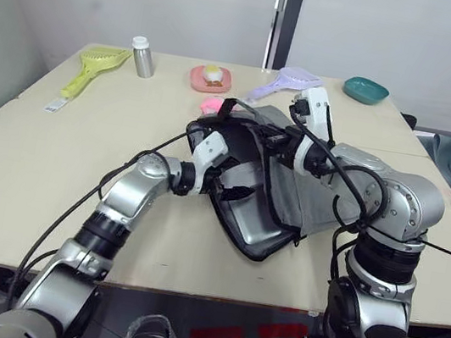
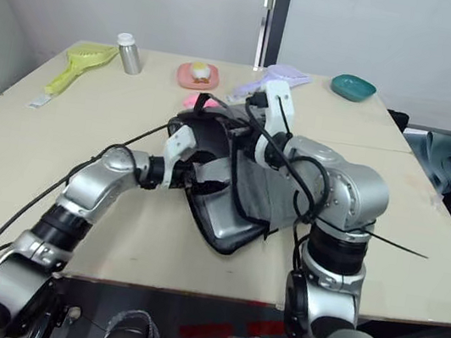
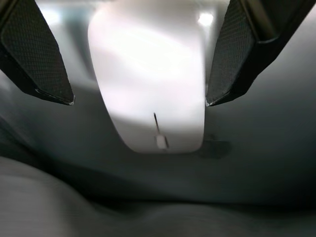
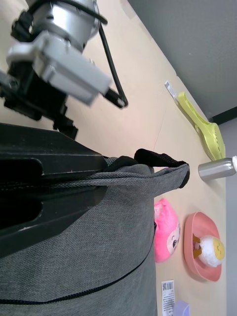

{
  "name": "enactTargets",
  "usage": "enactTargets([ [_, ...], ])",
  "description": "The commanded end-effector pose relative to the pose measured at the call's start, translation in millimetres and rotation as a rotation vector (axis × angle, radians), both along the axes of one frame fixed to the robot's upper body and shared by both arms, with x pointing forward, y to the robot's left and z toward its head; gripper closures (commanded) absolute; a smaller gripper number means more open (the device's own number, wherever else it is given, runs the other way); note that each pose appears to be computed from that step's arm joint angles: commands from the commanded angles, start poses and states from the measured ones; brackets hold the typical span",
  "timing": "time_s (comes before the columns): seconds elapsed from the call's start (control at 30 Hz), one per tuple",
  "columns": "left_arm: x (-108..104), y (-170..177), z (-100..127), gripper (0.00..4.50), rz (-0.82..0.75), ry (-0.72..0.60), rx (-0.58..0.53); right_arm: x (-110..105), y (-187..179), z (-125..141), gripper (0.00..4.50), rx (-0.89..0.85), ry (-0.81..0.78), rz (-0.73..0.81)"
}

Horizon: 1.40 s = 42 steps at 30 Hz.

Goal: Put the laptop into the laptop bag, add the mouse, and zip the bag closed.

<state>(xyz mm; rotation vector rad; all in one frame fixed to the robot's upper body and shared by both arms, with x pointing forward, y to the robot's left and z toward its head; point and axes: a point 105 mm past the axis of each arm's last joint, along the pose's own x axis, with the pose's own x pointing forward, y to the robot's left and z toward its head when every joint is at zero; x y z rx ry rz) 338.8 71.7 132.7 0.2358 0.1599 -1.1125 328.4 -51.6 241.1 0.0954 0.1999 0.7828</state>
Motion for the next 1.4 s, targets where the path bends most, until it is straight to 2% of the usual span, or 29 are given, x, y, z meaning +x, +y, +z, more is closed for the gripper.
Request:
enactTargets([
  [0.03,0.9,22.4,18.2,0.04,0.033,-0.046,-0.017,-4.3,1.3,16.3,4.5,0.025,-0.08,0.018],
  [0.23,-7.7,46.0,36.8,0.04,0.038,-0.077,-0.044,-5.3,2.1,13.5,4.5,0.012,-0.078,0.023],
  [0.33,-31.5,50.6,40.1,0.04,-0.048,-0.001,-0.111,-6.3,3.2,13.0,4.5,0.006,-0.082,0.027],
  [0.43,-58.0,57.3,28.6,0.04,-0.139,0.098,-0.086,-6.9,4.5,12.9,4.5,0.007,-0.084,0.032],
  [0.57,-53.4,60.3,17.9,0.04,-0.1,0.088,-0.029,-7.5,6.1,11.0,4.5,0.001,-0.083,0.037],
  [0.7,-38.4,47.1,7.4,0.04,-0.014,0.064,-0.033,-8.8,7.6,11.6,4.5,0.0,-0.089,0.039],
  [0.87,-38.2,30.8,1.2,0.04,0.004,0.092,-0.052,-9.4,7.2,12.7,4.5,0.004,-0.094,0.035],
  [1.4,-7.5,-2.1,-20.3,0.04,0.124,0.086,-0.02,-10.4,9.9,12.8,4.5,-0.001,-0.101,0.039],
])
